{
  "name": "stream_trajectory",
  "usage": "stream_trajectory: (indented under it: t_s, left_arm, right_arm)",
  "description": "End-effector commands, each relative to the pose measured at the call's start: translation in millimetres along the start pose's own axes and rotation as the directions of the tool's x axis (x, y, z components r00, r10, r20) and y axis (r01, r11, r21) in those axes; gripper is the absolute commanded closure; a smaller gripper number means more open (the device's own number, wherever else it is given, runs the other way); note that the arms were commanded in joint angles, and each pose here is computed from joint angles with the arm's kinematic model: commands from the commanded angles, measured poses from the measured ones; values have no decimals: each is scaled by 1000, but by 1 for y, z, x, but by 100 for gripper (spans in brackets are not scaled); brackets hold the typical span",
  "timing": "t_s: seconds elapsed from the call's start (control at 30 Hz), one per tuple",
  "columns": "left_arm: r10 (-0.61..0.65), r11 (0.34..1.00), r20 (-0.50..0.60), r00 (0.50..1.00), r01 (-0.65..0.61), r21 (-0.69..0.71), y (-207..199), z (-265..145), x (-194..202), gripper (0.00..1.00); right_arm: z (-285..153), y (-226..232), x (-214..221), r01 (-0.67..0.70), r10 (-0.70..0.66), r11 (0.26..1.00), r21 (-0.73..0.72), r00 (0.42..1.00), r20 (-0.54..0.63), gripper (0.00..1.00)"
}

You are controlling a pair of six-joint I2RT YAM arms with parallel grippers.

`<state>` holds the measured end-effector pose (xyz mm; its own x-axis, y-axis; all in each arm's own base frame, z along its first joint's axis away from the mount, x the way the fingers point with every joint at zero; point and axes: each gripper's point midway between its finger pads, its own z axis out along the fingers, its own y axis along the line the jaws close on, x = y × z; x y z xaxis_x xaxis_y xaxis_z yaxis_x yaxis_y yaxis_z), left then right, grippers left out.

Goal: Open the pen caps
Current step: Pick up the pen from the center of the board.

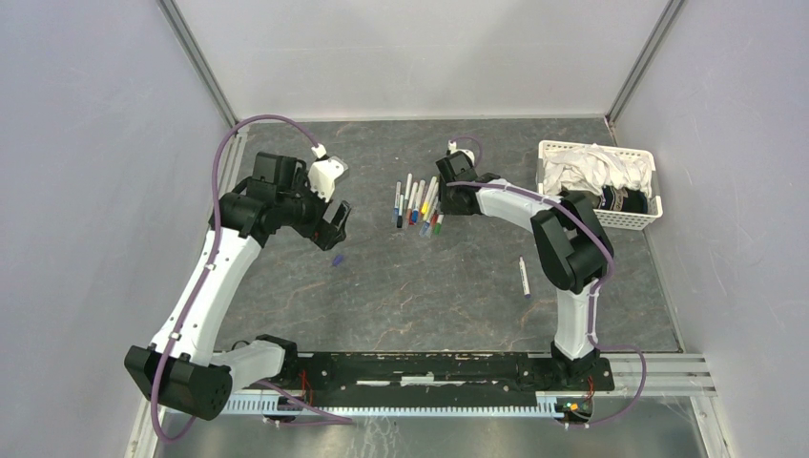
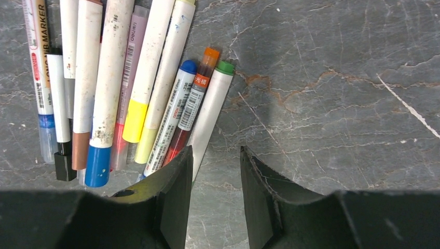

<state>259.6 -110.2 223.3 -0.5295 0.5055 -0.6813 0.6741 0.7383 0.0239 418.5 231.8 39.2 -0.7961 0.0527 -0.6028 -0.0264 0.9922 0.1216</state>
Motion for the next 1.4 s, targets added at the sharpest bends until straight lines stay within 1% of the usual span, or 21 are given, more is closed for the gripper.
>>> stream_trajectory:
  t_s: [0.0, 0.33, 0.53, 0.67, 0.77, 0.83, 0.87, 0.97, 1.07, 1.17, 1.3, 1.37]
  left_arm:
    - [1, 1000, 40, 999, -2, 5, -2, -5, -6, 0]
    - [1, 1000, 38, 999, -2, 15, -5, -3, -2, 0]
    - [-2, 1000, 42, 999, 1, 28, -7, -3, -2, 0]
    - [-9, 999, 54, 998, 6, 54, -12, -3, -5, 0]
    - [-22, 997, 60, 998, 18, 80, -16, -2, -7, 0]
    - [-38, 995, 57, 998, 32, 91, -17, 0, -7, 0]
    - [-44, 994, 57, 997, 38, 100, -19, 1, -8, 0]
    - [-65, 989, 73, 995, 54, 141, -26, 2, -10, 0]
    - [-85, 980, 96, 992, 65, 188, -34, 5, -13, 0]
    - [-108, 967, 110, 988, 78, 244, -42, 12, -16, 0]
    - [-146, 937, 149, 978, 89, 339, -57, 17, -25, 0]
    - [-157, 913, 172, 973, 77, 400, -67, 15, -29, 0]
  right_arm:
    - [9, 6, -12, -17, 17, 1000, 7, 999, 28, 57]
    - [23, -5, -2, 25, -25, 997, 73, 1000, -9, 59]
    - [17, -21, 7, 49, -48, 991, 123, 999, -12, 67]
    - [9, -36, 13, 66, -66, 984, 167, 998, -8, 79]
    - [-2, -39, 9, 55, -58, 984, 168, 998, 13, 87]
    - [-13, -37, 2, 27, -34, 988, 150, 998, 44, 97]
    - [-22, -31, -6, 6, -15, 993, 118, 997, 75, 100]
    - [-51, -9, -21, -50, 50, 999, -7, 987, 152, 100]
    - [-91, 24, -40, -84, 117, 986, -145, 963, 242, 100]
    - [-135, 64, -55, -105, 218, 938, -331, 920, 326, 100]
    - [-187, 106, -60, -120, 352, 844, -522, 859, 373, 100]
    - [-208, 124, -62, -116, 396, 803, -585, 836, 378, 100]
